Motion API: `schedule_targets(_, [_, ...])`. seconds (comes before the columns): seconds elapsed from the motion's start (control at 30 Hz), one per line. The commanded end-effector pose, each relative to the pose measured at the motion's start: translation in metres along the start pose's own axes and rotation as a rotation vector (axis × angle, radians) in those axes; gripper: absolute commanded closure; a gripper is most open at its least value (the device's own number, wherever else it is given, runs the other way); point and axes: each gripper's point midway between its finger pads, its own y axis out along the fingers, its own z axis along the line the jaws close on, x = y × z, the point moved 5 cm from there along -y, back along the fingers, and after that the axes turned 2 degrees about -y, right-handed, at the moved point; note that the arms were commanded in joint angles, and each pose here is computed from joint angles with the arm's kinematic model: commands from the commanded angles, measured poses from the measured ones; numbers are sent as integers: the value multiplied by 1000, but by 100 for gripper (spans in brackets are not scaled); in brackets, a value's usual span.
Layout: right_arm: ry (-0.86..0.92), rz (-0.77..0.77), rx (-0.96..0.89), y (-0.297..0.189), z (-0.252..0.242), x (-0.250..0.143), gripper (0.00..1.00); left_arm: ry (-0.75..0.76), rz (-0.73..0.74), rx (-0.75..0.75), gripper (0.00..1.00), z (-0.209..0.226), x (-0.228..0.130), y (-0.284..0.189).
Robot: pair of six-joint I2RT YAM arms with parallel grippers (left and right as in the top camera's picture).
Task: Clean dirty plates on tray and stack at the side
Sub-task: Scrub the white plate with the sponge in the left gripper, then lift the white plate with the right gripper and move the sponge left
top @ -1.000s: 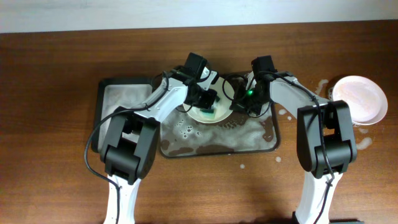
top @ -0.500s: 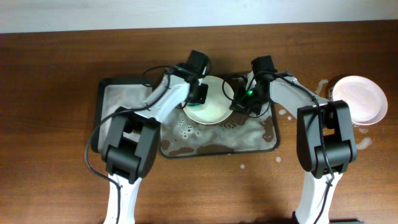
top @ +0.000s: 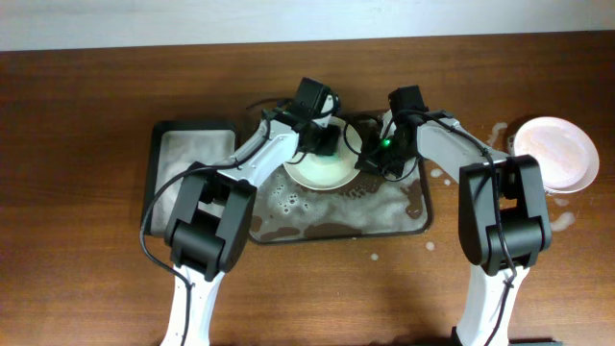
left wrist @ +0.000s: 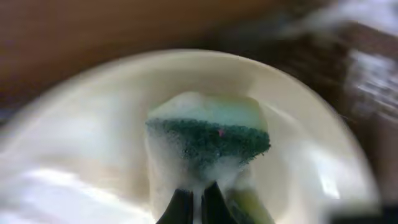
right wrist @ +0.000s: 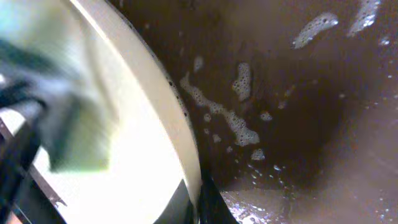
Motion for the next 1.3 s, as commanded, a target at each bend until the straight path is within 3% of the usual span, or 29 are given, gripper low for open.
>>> schedule_targets(0.0, [17, 17, -93, 14, -24, -7, 96, -114, 71, 416, 99, 85, -29, 12])
schedule_targets(0.17, [10, 18, -93, 14, -24, -7, 96, -106, 150, 433, 99, 84, -40, 5])
schedule_targets(0.3, [9, 23, -96, 14, -24, -8, 96, -95, 290, 516, 99, 85, -45, -27])
schedule_targets(0.6, [10, 23, -96, 14, -25, -8, 96, -106, 197, 523, 99, 58, 23, -115])
schedule_targets(0.8, [0, 18, -82, 11, -21, -7, 96, -118, 274, 430, 99, 41, 16, -136])
schedule_targets(0.97, [-107, -165, -177, -55, -1, 0, 96, -129, 280, 371, 99, 35, 14, -126])
schedule_targets(1.17, [-83, -631, -627, -204, -5, -20, 96, -161, 298, 313, 99, 36, -1, -86])
schedule_targets(1.27, [-68, -809, -807, -247, 0, -41, 96, -175, 315, 245, 99, 32, -11, -69])
